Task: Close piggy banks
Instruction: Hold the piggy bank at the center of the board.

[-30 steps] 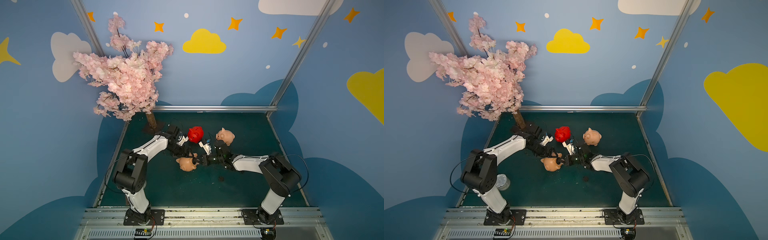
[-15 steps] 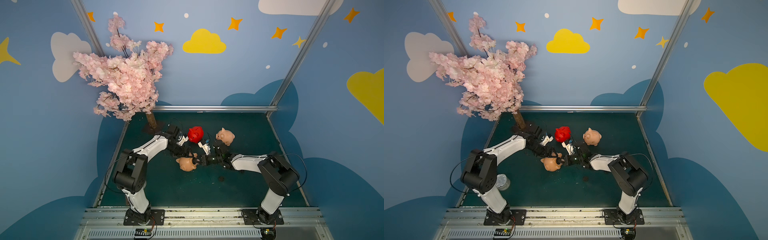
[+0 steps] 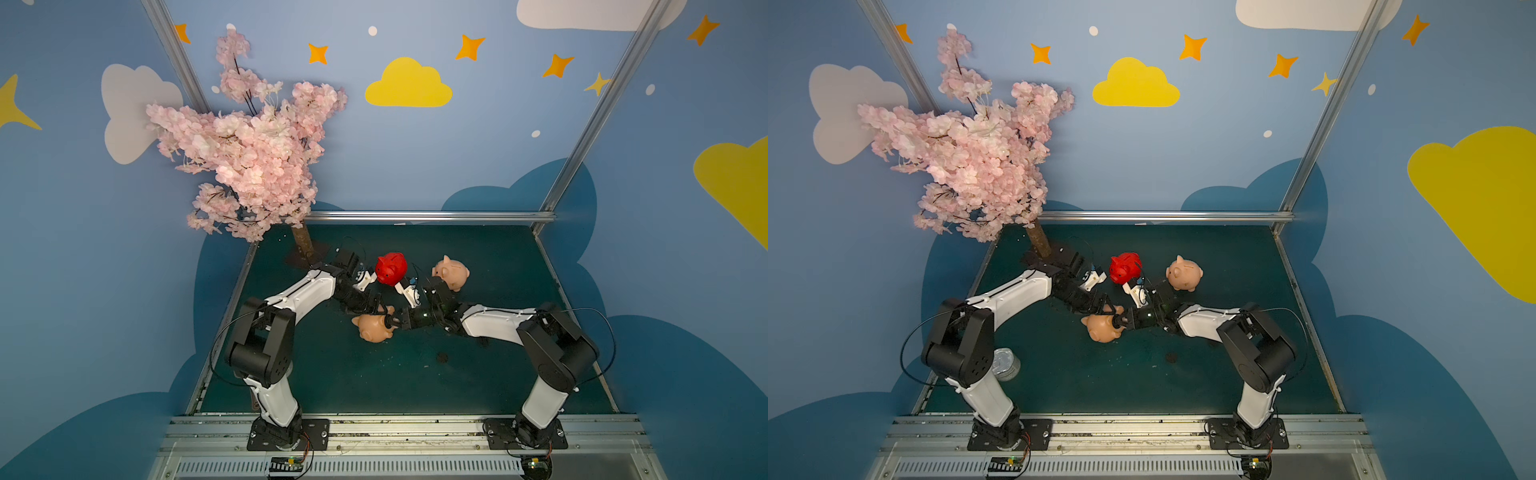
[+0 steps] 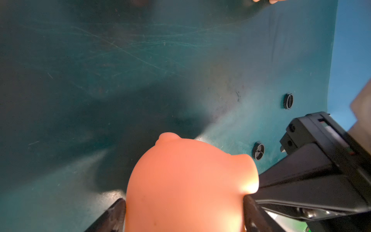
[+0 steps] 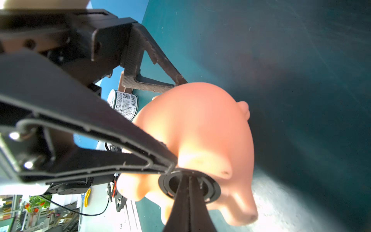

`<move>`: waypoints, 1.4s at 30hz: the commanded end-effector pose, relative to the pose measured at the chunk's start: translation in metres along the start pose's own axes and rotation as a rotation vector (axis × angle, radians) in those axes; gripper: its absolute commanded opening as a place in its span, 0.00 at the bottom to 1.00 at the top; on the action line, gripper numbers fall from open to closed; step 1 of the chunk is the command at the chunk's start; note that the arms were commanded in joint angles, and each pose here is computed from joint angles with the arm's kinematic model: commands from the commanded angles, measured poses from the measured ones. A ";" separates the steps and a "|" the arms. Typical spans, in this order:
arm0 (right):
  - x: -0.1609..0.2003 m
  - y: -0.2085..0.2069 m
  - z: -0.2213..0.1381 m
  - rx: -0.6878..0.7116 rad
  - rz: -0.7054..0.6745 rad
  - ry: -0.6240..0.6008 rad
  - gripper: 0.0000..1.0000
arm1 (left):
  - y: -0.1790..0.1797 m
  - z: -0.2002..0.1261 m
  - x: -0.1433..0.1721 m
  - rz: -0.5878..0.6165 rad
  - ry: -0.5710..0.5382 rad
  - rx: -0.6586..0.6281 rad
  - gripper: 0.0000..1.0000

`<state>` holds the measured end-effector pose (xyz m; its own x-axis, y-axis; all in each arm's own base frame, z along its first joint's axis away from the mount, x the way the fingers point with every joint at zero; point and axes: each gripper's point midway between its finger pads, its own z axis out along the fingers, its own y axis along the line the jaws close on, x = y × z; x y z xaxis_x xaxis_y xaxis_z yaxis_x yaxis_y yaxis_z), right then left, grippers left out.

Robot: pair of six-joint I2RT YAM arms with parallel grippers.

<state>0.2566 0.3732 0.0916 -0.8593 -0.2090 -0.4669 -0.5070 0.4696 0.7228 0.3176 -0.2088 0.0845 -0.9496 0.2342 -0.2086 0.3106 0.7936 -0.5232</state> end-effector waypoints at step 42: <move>0.018 0.004 0.008 0.029 0.497 0.140 0.00 | 0.014 0.020 0.028 -0.021 0.115 -0.089 0.85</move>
<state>0.2549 0.3728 0.0891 -0.9976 -0.0311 -0.0627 -0.0694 0.5539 0.8297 0.3198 -0.2097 0.0850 -0.9434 0.2446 -0.2241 0.3263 0.8058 -0.4941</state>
